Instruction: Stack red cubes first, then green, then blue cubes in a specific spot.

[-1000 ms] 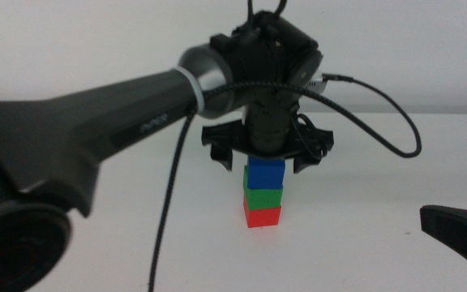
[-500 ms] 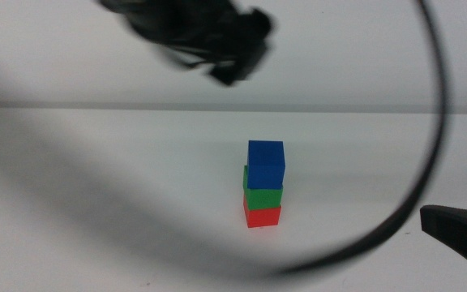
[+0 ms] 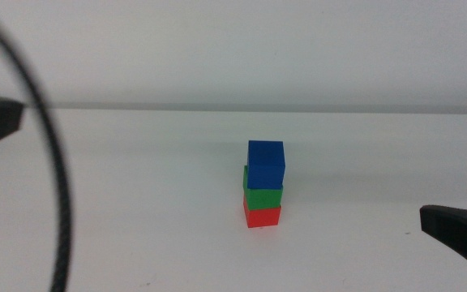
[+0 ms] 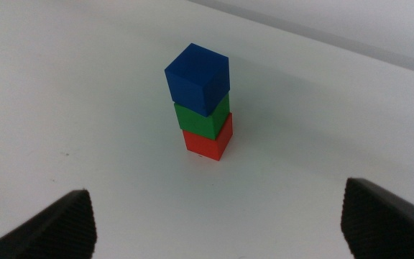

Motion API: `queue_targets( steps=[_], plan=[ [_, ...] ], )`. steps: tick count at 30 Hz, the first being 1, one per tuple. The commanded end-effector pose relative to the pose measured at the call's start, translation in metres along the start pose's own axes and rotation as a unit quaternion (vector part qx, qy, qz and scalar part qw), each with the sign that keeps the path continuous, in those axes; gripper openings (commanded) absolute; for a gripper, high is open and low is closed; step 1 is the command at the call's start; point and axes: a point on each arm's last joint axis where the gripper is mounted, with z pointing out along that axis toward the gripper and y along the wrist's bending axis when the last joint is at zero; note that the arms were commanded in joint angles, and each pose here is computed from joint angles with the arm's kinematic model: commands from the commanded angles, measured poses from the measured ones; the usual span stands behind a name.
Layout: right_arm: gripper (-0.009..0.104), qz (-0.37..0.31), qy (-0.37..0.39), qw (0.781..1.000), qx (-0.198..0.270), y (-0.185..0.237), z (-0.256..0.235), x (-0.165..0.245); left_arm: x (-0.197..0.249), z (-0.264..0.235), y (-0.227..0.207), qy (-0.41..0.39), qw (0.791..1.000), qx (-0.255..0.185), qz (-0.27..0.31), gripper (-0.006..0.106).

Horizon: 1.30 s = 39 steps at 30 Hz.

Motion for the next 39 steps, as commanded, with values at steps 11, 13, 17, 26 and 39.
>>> queue_targets(
  steps=[11, 13, 17, 26, 39],
  plan=[
    [0.091, 0.000, -0.010, 1.000, 0.004, -0.001, -0.002, -0.002, 0.056, -0.016, 0.014, -0.122, 0.982, -0.108, -0.099, 0.094],
    [0.091, 0.000, -0.010, 1.000, 0.004, -0.001, -0.002, -0.002, 0.057, -0.018, 0.014, -0.127, 0.980, -0.111, -0.103, 0.094],
    [0.091, 0.000, -0.010, 1.000, 0.004, -0.001, -0.002, -0.002, 0.057, -0.020, 0.015, -0.130, 0.979, -0.122, -0.096, 0.094],
    [0.091, -0.003, -0.022, 1.000, 0.009, -0.003, 0.005, 0.009, 0.072, 0.000, 0.013, -0.130, 0.980, -0.112, -0.105, 0.094],
    [0.091, 0.091, -0.094, 0.971, 0.199, -0.041, 0.028, 0.147, 0.199, 0.069, -0.008, -0.247, 0.954, -0.127, -0.111, 0.094]
  ],
)
